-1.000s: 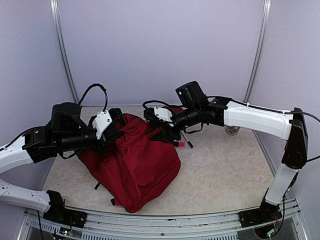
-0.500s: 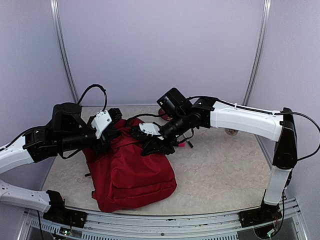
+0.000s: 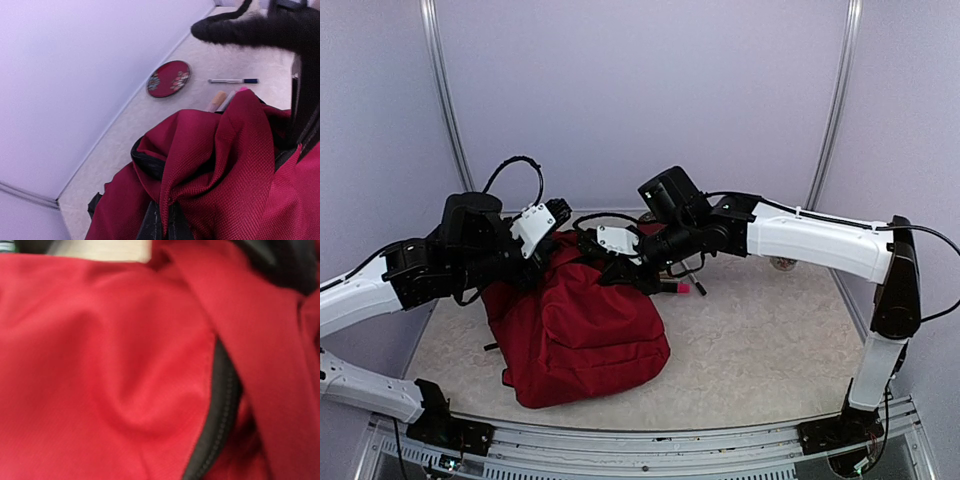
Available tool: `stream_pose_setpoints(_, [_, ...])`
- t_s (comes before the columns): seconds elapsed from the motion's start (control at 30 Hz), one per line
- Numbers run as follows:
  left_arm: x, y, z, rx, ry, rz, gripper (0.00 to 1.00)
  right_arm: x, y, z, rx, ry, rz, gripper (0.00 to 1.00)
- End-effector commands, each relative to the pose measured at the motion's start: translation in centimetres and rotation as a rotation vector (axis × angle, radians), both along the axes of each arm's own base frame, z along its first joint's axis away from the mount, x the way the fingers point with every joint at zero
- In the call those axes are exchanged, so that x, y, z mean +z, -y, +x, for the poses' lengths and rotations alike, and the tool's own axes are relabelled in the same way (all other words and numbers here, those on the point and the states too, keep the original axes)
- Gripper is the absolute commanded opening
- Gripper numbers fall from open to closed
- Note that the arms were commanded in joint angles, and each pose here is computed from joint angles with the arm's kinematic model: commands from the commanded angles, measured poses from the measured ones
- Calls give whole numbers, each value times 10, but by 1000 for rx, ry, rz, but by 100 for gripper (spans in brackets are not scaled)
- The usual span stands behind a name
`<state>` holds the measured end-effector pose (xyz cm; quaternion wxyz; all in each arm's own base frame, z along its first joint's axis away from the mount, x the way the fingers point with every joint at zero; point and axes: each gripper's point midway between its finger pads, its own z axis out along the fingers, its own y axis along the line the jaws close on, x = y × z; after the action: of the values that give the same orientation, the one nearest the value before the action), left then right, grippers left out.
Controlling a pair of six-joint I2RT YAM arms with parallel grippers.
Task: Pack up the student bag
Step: Adjust the student bag at the center of the board.
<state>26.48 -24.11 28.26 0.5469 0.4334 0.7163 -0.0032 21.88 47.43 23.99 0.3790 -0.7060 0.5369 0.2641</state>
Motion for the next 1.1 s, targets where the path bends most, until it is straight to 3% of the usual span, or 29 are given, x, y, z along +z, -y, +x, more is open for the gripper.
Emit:
stream_pose_setpoints(0.0, [131, -50, 58, 384, 333, -152, 0, 89, -33, 66, -186, 244, 199, 0])
stream_pose_setpoints(0.1, [169, -68, 59, 470, 409, -150, 0, 115, -38, 81, -251, 361, 277, 0])
stream_pose_setpoints(0.2, [181, -66, 48, 409, 416, -196, 0, 95, -35, 64, -230, 415, 315, 0])
stream_pose_setpoints(0.4, [81, -32, 31, 227, 180, -183, 0, -16, -15, 16, -155, 473, 327, 0])
stream_pose_setpoints(0.53, [12, -15, 8, 164, 58, -87, 0, -101, -9, 5, -175, 469, 146, 0])
stream_pose_setpoints(0.73, [-8, 9, -36, 49, -23, -100, 0, -147, 3, -41, -138, 393, 96, 0])
stream_pose_setpoints(0.77, [-7, 16, -43, 2, -48, -116, 9, -149, 3, -45, -140, 400, 94, 0])
stream_pose_setpoints(0.83, [-9, 24, -50, -45, -107, -143, 40, -153, 2, -49, -144, 401, 86, 0])
stream_pose_setpoints(0.93, [-9, 30, -44, -56, -234, -194, 73, -153, 1, -47, -156, 408, 90, 0])
stream_pose_setpoints(1.03, [-3, 38, -47, -121, -368, -252, 97, -140, -2, -43, -169, 438, 120, 0])
stream_pose_setpoints(1.07, [-2, 40, -49, -142, -397, -263, 99, -136, -2, -43, -172, 444, 129, 0])
